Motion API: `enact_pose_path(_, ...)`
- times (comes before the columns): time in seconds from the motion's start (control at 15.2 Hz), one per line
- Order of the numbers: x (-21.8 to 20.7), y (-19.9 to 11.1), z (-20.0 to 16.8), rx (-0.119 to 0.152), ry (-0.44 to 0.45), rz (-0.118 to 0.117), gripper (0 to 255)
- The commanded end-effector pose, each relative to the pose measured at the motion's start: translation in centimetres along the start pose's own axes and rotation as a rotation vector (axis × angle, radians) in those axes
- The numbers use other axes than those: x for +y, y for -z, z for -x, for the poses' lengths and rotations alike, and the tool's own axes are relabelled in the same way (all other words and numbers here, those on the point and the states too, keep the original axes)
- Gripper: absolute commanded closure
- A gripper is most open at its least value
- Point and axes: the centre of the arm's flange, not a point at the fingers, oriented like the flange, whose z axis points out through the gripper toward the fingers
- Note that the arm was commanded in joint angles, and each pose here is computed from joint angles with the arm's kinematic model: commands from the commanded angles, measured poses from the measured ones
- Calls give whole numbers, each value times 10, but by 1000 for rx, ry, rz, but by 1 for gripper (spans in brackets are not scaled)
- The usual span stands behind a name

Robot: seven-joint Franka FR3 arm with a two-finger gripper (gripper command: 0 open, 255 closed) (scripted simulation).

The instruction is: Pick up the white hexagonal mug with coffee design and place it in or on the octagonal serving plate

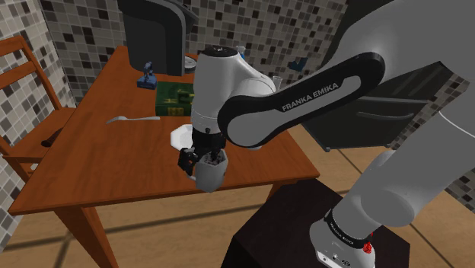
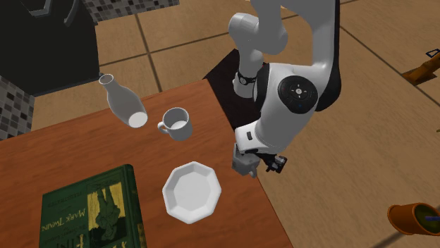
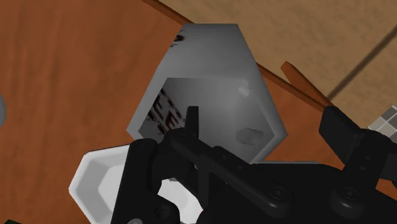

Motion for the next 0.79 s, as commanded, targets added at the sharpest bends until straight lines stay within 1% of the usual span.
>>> enact_pose_path(0.0,0,-1,0,-1,0,0,0)
enact_pose_path(0.2,0,-1,0,-1,0,0,0)
enact_pose_path(0.26,0,-1,0,-1,0,0,255)
enact_pose_path(0.73,1,0,0,-1,0,0,255)
